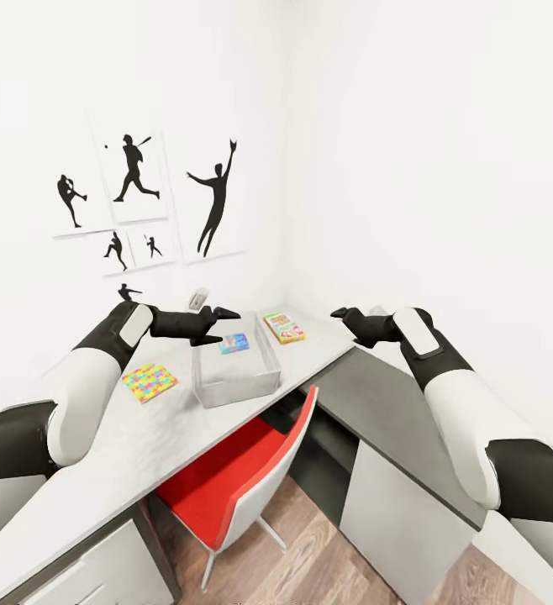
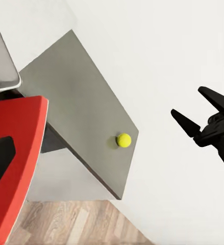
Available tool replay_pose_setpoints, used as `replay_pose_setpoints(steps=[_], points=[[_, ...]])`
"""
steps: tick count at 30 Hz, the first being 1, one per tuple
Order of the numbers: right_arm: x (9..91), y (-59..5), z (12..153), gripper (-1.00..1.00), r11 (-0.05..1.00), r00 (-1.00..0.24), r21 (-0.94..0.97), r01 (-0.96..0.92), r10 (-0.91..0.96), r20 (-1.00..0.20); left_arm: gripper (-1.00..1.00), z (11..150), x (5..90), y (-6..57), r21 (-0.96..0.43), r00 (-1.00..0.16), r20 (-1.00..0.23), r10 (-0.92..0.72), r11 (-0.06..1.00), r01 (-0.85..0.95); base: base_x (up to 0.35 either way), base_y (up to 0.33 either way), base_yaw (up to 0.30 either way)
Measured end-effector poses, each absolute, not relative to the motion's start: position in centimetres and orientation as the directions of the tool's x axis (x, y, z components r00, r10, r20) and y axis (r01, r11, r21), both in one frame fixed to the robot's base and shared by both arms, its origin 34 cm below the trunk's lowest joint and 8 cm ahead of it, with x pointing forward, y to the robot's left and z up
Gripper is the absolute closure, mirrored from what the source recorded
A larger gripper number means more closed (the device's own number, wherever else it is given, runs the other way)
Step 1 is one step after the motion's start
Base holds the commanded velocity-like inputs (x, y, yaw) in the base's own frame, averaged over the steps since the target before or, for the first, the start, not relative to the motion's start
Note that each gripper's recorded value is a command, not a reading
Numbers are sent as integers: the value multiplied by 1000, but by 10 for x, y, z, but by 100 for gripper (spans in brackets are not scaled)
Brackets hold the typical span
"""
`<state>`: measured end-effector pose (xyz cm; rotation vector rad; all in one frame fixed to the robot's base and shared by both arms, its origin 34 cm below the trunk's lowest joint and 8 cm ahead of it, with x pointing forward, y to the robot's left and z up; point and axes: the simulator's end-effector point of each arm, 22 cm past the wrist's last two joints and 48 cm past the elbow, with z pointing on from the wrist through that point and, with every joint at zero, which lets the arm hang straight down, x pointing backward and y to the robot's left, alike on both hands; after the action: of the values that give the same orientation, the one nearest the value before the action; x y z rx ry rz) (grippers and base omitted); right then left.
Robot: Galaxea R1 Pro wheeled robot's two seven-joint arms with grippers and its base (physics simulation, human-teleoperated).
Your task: Put all the toys in the child's room - the three board games (two on the bed and one on the table), the two jigsaw puzzles on the table, and the tennis ball on the table - inside the toy box on the table in the child's room.
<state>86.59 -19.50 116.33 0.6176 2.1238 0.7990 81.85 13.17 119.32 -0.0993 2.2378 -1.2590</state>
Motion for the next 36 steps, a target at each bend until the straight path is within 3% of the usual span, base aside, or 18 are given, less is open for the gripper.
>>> replay_pose_setpoints(steps=[20,36], points=[[865,-195,1168,-100,685,-583,710,159,646,-493,-100,1193,817,136,-805,-836,-438,-331,559,201,-248,144,-159],[862,-196,1160,-100,682,-588,712,168,649,-483,-100,1192,816,137,-805,-836,-437,-332,559,199,-39,6,-278]])
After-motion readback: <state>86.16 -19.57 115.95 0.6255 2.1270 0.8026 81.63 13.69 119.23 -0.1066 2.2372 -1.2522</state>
